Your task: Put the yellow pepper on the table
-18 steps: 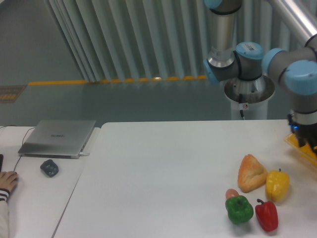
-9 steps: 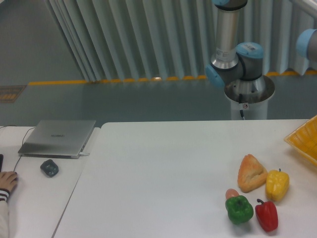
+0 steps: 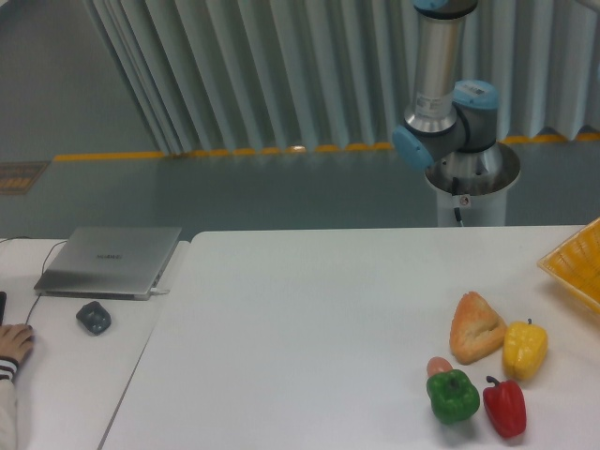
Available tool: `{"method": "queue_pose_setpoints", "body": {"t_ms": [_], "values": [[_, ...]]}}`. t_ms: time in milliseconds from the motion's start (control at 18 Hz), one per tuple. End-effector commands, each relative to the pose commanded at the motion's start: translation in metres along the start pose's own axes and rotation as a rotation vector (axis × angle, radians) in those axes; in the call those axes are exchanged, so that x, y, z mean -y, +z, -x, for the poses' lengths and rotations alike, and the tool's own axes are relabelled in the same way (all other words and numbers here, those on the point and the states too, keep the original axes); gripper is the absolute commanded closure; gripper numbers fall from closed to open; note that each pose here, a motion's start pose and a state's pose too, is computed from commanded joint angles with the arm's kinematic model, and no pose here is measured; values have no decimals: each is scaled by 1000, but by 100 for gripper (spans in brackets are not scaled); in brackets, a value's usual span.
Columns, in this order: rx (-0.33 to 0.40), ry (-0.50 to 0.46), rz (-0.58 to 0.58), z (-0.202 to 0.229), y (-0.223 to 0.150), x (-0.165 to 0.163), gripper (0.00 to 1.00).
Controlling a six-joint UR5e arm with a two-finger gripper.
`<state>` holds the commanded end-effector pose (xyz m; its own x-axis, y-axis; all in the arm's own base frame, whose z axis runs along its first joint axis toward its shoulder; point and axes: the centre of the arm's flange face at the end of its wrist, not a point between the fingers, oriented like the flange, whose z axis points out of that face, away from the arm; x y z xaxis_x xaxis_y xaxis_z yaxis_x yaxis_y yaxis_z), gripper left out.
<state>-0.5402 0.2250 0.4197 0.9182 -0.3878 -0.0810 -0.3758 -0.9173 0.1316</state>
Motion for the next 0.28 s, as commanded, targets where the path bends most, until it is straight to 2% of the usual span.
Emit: {"method": "queue_pose_setpoints", "body": {"t_ms": [278], "values": [[-19, 57, 11, -8, 4, -64, 0]]}}
